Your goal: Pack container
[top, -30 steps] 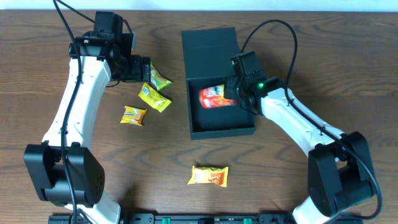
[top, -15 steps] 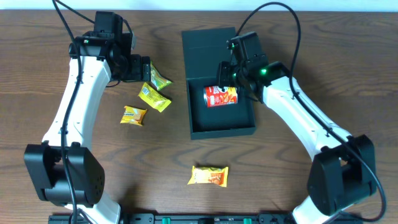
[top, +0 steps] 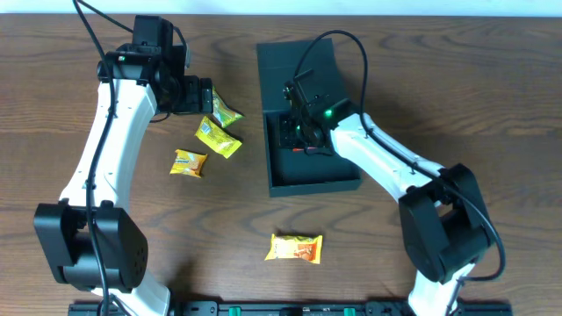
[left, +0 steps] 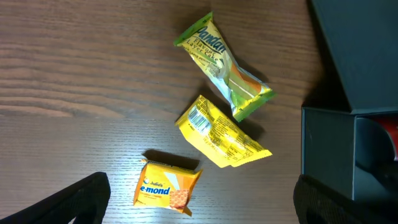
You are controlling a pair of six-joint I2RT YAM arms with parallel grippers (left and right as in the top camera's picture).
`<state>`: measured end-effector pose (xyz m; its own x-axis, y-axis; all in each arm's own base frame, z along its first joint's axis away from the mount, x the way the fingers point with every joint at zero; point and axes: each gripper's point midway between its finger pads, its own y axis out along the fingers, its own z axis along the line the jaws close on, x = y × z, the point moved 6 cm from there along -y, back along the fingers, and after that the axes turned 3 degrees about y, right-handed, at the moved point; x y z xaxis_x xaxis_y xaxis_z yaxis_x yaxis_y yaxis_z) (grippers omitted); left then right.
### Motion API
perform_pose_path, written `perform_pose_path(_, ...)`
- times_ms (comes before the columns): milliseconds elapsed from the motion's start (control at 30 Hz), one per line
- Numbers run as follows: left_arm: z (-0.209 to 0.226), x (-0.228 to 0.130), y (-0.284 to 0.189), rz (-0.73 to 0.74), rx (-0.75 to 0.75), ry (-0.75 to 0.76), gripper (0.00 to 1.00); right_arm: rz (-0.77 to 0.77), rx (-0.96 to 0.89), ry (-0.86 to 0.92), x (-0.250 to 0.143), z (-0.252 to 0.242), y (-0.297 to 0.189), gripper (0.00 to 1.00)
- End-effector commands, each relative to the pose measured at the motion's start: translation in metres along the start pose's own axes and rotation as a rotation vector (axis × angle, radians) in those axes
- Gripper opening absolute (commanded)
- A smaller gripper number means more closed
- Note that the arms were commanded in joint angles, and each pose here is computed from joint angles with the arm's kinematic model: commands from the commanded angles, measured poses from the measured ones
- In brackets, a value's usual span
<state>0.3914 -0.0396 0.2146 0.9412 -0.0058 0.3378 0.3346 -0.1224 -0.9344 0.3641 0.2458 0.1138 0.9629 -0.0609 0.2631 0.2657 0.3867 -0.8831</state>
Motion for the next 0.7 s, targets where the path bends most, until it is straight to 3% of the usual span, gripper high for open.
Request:
perform_pose_path(0,0.001,0.005,-0.006,-0.021,0.006,-0.004,0.95,-0.014,-0.081,-0.012,-0.001,-0.010,0.011,0.02)
perform_pose_path(267,0.001,0.005,-0.006,-0.022,0.006,-0.004,0.96,-0.135,-0.208,-0.060,0.015,-0.023,0.008,0.01)
perform_pose_path(667,0.001,0.005,-0.006,-0.022,0.006,-0.004,0.96,-0.182,-0.270,-0.119,0.025,-0.033,0.005,0.02)
